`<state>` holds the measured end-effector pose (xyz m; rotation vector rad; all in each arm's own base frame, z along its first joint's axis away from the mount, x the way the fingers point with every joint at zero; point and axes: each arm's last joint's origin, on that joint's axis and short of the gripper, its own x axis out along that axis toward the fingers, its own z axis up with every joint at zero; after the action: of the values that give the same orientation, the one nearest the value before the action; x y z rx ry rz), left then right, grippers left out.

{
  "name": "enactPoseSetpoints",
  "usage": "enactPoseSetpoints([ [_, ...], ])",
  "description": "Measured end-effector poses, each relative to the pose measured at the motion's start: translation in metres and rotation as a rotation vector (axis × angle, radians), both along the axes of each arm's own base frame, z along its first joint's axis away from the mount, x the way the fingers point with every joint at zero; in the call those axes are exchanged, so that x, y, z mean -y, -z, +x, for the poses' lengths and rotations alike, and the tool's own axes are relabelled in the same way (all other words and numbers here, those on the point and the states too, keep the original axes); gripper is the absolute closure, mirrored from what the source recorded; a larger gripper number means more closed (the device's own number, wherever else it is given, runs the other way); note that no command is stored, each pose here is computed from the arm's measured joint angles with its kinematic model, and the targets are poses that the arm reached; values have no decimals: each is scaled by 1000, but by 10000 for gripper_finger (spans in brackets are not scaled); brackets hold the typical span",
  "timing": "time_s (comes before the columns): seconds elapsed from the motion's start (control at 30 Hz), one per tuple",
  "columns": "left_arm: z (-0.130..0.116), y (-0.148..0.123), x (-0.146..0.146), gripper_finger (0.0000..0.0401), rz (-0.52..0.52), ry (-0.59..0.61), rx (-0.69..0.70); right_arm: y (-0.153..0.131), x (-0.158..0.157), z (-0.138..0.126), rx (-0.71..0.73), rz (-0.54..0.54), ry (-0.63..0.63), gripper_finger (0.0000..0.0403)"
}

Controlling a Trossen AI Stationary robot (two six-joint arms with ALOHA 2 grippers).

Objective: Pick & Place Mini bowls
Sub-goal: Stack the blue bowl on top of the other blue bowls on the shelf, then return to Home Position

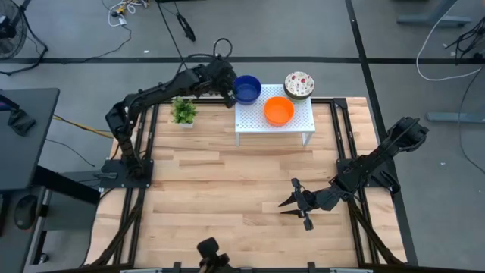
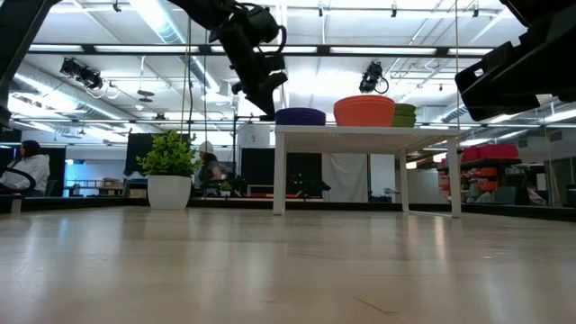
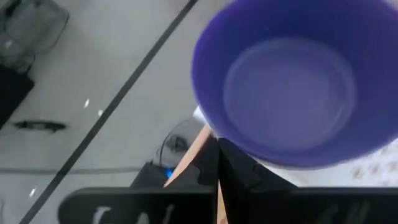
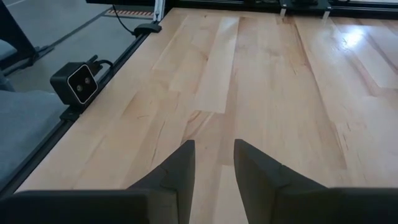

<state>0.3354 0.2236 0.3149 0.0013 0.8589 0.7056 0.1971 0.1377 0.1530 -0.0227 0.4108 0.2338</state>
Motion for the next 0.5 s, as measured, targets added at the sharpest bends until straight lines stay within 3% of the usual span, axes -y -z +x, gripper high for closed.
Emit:
enactPoseSetpoints([
  [0.2, 10, -5, 7, 390, 17, 57, 70, 0, 0, 0, 0, -2, -1, 289],
  [0.37, 12, -7, 11, 396, 58, 46, 39, 0, 0, 0, -1, -3, 0, 289],
  [0.5, 2, -26, 17, 396, 66, 45, 41, 1, 0, 0, -10, 3, 5, 289],
])
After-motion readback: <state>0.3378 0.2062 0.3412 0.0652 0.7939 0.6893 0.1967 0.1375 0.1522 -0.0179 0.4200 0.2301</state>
